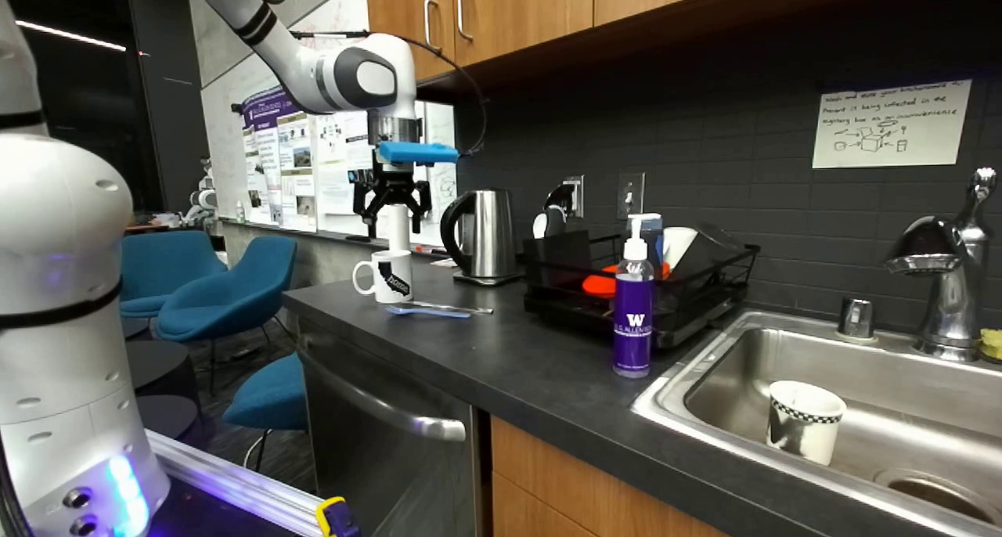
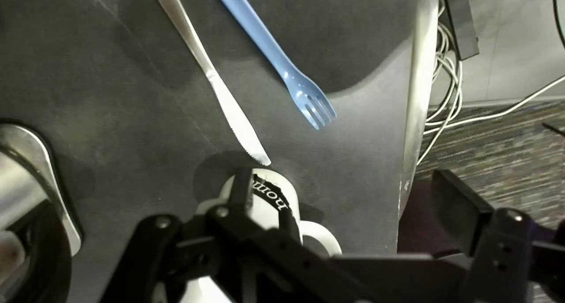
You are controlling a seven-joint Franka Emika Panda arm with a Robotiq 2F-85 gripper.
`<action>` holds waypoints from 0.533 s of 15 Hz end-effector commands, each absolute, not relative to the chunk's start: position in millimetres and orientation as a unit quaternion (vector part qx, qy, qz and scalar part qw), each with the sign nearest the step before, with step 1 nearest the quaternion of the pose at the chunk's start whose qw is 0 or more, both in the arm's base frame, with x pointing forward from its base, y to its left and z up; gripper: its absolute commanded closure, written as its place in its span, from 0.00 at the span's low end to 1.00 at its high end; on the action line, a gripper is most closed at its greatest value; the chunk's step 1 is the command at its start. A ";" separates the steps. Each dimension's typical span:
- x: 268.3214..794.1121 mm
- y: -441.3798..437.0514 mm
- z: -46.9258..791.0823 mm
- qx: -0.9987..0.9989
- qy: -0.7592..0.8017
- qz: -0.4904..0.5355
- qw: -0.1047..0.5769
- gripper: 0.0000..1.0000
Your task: Move the black knife a little to the right
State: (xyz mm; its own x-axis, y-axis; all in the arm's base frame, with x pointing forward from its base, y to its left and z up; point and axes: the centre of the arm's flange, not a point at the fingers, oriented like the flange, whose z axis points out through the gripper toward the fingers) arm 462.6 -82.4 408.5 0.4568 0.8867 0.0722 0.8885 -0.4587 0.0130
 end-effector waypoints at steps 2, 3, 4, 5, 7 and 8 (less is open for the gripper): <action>427.0 -53.3 416.7 -0.911 -0.409 -0.045 -0.016 0.00; 425.0 -51.8 416.1 -0.922 -0.383 -0.047 -0.021 0.00; 425.1 -53.2 415.1 -0.932 -0.358 -0.052 -0.025 0.00; 423.3 -54.7 416.2 -0.942 -0.330 -0.051 -0.028 0.00; 419.8 -57.2 419.1 -0.960 -0.274 -0.052 -0.031 0.00; 416.5 -57.3 420.7 -0.967 -0.246 -0.052 -0.032 0.00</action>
